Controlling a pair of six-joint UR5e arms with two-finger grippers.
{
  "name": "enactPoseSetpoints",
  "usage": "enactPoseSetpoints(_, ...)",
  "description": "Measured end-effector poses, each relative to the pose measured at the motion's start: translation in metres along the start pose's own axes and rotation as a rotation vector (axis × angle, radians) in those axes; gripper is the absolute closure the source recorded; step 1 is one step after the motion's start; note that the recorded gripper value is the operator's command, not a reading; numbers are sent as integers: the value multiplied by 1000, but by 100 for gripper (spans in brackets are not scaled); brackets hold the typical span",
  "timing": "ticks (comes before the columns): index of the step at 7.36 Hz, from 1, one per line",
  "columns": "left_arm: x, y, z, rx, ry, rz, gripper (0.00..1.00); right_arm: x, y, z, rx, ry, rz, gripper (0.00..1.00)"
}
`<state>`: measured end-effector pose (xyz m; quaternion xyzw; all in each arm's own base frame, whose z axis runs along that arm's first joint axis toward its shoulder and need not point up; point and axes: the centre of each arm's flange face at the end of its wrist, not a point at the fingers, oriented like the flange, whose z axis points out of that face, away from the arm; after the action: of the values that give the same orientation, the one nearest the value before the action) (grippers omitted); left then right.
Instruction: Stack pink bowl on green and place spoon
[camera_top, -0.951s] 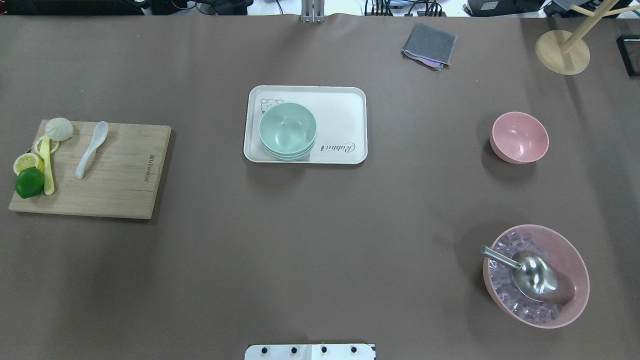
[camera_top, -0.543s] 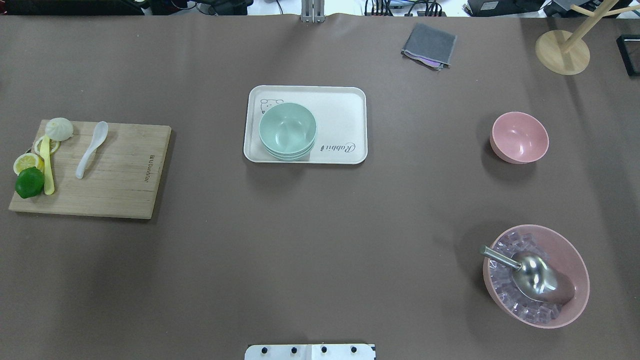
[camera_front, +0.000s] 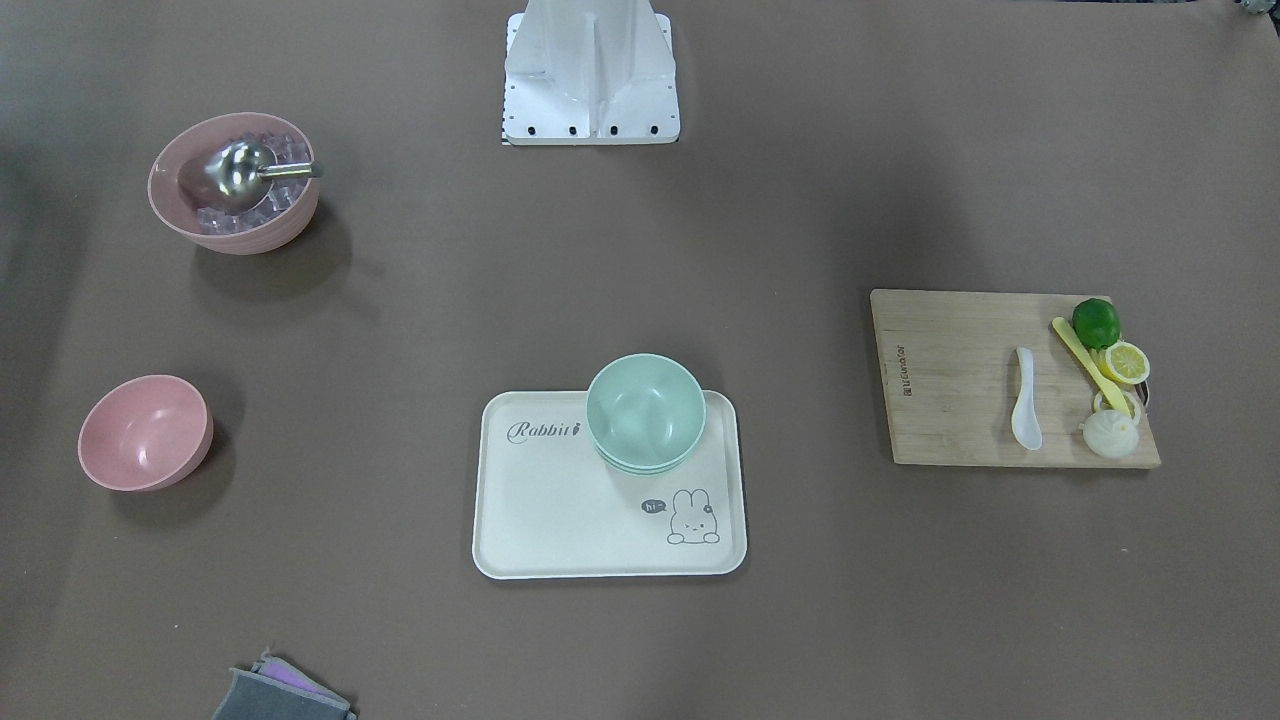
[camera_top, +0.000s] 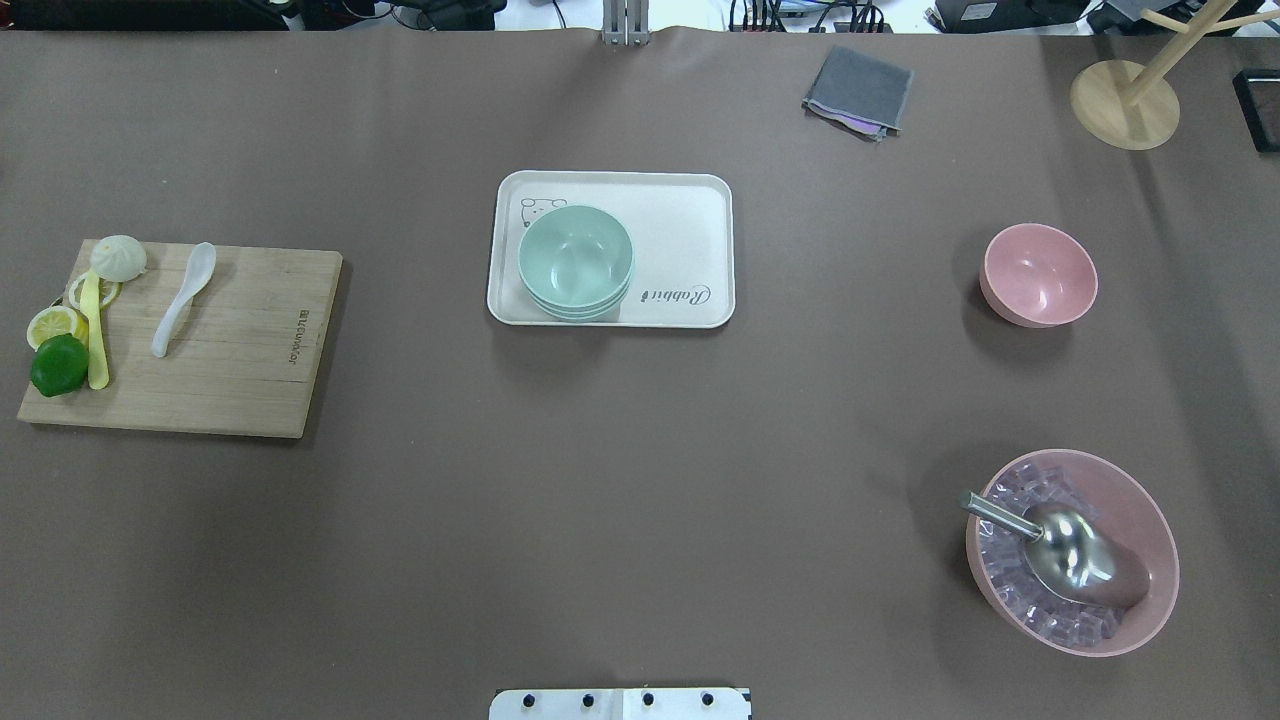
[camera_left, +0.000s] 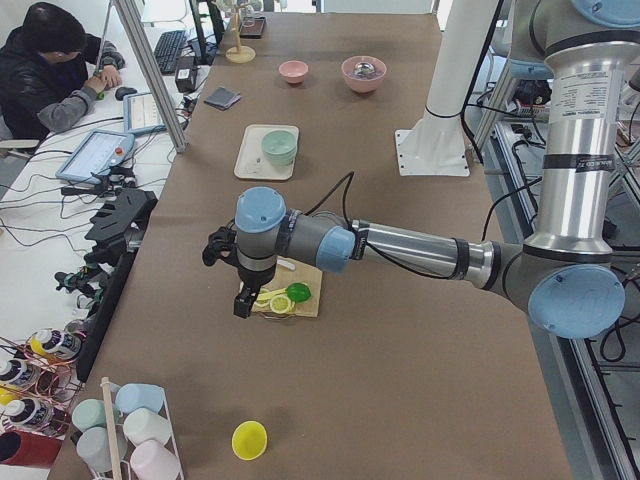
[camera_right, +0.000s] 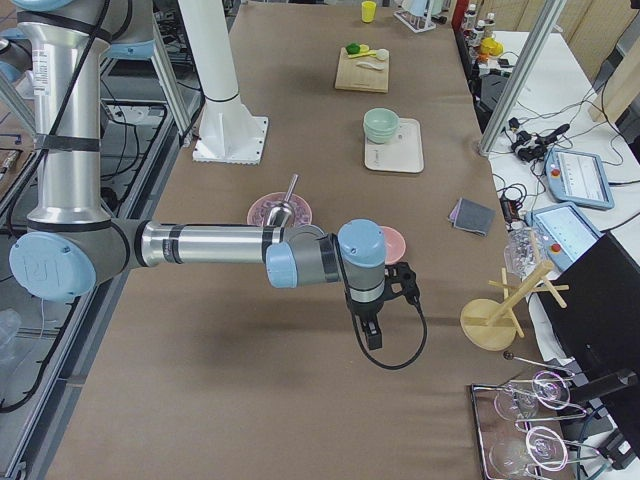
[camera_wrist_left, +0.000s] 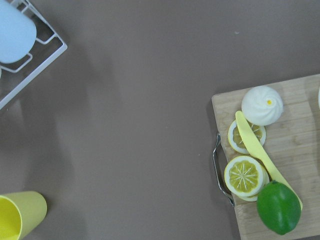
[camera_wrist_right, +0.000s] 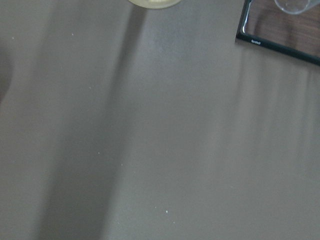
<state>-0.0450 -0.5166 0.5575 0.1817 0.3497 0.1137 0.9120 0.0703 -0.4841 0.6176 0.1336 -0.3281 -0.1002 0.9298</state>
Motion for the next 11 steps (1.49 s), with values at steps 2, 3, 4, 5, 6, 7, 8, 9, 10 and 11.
enactPoseSetpoints(2, -1, -17, -6, 106, -53, 60, 2, -4, -1, -6, 84, 10, -1, 0)
enactPoseSetpoints(3, 1, -23, -10, 148, -62, 76, 2, -1, 1, -1, 128, 13, -15, 0)
enactPoseSetpoints(4, 4, -27, -14, 189, -63, 83, 2, 3, 2, 4, 165, 12, -35, 0)
enactPoseSetpoints(5, 10, -33, -17, 227, -56, 67, 2, 3, 1, 6, 193, 7, -51, 0)
enactPoseSetpoints(6, 19, -44, -17, 247, -42, 56, 2, -2, -4, 5, 210, -9, -44, 0)
enactPoseSetpoints(7, 30, -55, -9, 250, -26, 65, 2, -14, -13, 9, 210, -40, 9, 0)
enactPoseSetpoints(8, 36, -59, 3, 243, -12, 70, 2, -35, -28, 18, 197, -74, 79, 0)
enactPoseSetpoints(9, 41, -63, 17, 230, 4, 59, 2, -68, -50, 32, 174, -108, 141, 0)
enactPoseSetpoints(10, 47, -70, 27, 222, 18, 36, 2, -101, -68, 47, 153, -128, 179, 0)
enactPoseSetpoints(11, 53, -78, 30, 221, 28, 23, 2, -119, -76, 56, 143, -133, 188, 0)
